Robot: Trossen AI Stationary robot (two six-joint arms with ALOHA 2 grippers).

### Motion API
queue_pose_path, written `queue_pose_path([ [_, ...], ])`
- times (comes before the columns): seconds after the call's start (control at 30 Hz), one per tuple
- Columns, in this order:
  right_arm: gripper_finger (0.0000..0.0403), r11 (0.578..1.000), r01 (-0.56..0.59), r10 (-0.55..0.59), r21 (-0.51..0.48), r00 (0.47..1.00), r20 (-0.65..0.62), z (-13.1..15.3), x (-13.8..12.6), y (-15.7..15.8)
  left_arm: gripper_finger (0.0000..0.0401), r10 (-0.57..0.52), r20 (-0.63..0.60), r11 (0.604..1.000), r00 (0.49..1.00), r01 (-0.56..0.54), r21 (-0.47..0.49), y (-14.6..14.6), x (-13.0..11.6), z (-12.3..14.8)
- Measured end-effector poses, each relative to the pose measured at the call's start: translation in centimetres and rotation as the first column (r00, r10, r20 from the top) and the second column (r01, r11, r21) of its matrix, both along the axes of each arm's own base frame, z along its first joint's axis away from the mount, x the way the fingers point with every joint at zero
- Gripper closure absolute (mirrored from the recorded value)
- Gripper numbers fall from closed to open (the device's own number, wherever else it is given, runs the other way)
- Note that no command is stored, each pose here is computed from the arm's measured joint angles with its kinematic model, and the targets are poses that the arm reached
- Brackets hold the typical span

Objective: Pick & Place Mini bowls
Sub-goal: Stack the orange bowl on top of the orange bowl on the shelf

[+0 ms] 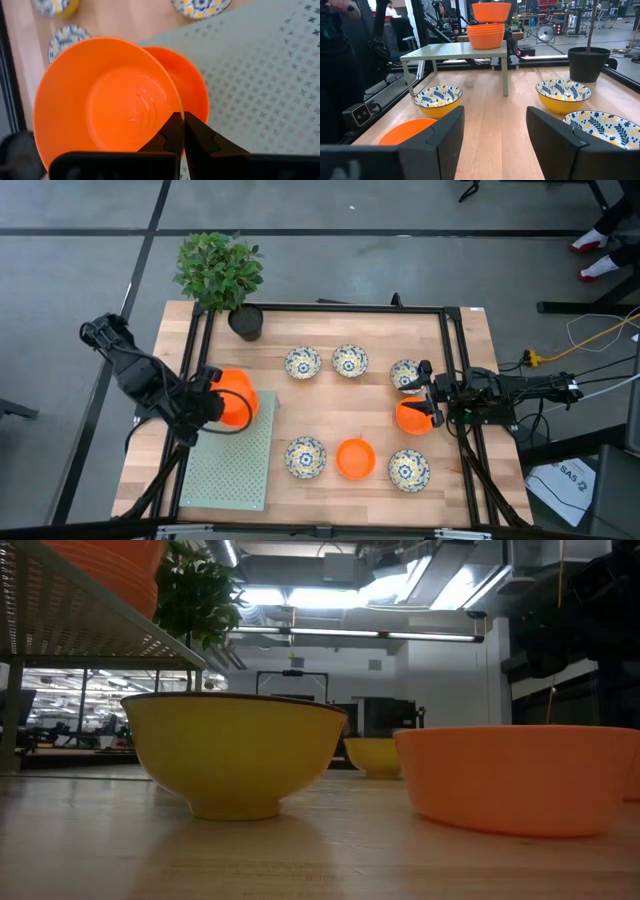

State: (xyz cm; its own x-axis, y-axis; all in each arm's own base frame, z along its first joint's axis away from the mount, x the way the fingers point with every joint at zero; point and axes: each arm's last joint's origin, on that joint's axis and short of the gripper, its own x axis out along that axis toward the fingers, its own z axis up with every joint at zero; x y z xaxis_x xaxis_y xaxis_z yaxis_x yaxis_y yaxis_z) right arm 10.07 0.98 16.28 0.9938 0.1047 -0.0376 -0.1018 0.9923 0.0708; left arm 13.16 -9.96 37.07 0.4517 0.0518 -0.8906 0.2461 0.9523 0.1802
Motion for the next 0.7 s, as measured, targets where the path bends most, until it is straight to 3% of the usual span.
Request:
queue_pose_path([
  [0.2,0.0190,1.000,0.000,0.000,0.000,1.000,0.000,0.0,0.0,0.0,0.0398,-0.147,-0.006,0.988,0.989,0.147,0.044,-1.1,0.0,-0.2],
  [0.7,0.0190,1.000,0.000,0.000,0.000,1.000,0.000,0.0,0.0,0.0,0.0398,-0.135,-0.066,0.988,0.989,0.139,0.072,-1.8,0.7,-3.1],
])
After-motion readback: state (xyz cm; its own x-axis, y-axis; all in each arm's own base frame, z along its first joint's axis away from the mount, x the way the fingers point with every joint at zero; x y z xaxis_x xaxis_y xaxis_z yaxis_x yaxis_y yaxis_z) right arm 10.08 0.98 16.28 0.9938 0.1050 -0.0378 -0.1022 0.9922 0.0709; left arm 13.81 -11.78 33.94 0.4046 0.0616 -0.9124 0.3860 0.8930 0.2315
